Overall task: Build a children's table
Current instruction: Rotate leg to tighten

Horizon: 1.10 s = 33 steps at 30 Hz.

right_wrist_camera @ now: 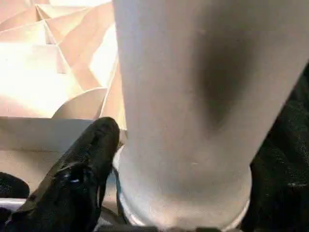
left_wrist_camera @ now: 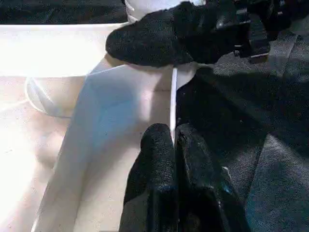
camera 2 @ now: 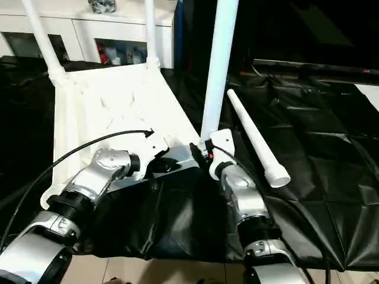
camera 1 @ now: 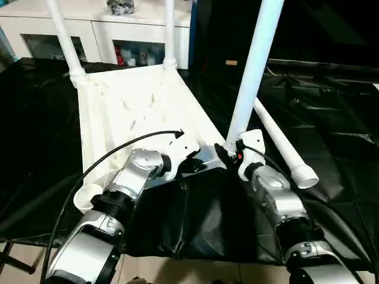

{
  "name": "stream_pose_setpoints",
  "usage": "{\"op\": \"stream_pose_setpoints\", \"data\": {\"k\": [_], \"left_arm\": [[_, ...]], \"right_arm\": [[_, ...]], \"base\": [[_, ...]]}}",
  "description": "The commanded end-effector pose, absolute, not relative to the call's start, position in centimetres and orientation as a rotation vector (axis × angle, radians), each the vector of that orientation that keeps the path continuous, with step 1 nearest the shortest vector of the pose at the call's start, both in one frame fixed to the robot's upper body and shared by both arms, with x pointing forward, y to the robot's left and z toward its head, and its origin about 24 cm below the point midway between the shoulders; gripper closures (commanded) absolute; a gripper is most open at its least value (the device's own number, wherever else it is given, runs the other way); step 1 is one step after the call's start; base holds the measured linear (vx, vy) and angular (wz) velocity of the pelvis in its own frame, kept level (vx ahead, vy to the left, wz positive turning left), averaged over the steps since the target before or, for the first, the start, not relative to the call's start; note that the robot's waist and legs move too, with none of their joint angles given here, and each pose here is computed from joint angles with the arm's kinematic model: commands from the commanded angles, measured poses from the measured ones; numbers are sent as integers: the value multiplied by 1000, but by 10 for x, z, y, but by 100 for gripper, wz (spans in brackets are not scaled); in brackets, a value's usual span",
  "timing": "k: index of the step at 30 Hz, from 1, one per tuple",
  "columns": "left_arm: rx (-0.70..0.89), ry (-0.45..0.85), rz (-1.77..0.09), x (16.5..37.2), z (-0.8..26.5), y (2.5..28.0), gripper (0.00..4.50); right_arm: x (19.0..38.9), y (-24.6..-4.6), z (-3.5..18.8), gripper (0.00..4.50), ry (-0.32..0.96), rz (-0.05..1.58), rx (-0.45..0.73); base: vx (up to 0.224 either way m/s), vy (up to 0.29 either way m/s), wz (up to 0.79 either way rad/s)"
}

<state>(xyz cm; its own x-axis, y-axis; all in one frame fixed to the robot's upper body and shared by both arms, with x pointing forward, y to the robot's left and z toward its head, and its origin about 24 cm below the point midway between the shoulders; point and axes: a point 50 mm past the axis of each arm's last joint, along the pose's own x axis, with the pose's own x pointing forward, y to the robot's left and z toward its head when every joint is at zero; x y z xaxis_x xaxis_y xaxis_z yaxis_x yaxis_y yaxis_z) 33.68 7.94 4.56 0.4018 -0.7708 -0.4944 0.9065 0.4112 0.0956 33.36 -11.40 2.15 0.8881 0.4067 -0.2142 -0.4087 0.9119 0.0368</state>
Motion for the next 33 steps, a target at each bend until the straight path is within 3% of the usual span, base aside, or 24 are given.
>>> {"op": "stream_pose_setpoints", "data": {"k": [1, 5, 6, 10, 16, 26, 28, 33], "left_arm": [[381, 355, -1150, 335, 52, 62, 450], [399, 347, -1227, 331, 52, 77, 450], [418, 341, -1293, 327, 54, 88, 450], [438, 372, -1379, 320, 53, 104, 450], [430, 402, -1452, 314, 54, 121, 450], [450, 444, -1505, 309, 53, 137, 450], [449, 444, -1505, 309, 53, 137, 450], [439, 457, -1472, 311, 49, 133, 450]], "right_arm": [[330, -87, 24, 57, 202, 607, -17], [329, -109, 28, 57, 184, 684, -46], [322, -120, 29, 57, 195, 831, -75], [309, -131, 32, 57, 226, 1046, -135], [303, -137, 36, 57, 259, 1186, -150], [298, -140, 41, 134, 291, 1284, -131], [297, -140, 41, 166, 290, 1287, -125], [294, -135, 36, 174, 322, 1247, -85]], "base": [[0, 0, 0], [0, 0, 0], [0, 0, 0], [0, 0, 0], [0, 0, 0], [0, 0, 0], [0, 0, 0], [0, 0, 0]]}}
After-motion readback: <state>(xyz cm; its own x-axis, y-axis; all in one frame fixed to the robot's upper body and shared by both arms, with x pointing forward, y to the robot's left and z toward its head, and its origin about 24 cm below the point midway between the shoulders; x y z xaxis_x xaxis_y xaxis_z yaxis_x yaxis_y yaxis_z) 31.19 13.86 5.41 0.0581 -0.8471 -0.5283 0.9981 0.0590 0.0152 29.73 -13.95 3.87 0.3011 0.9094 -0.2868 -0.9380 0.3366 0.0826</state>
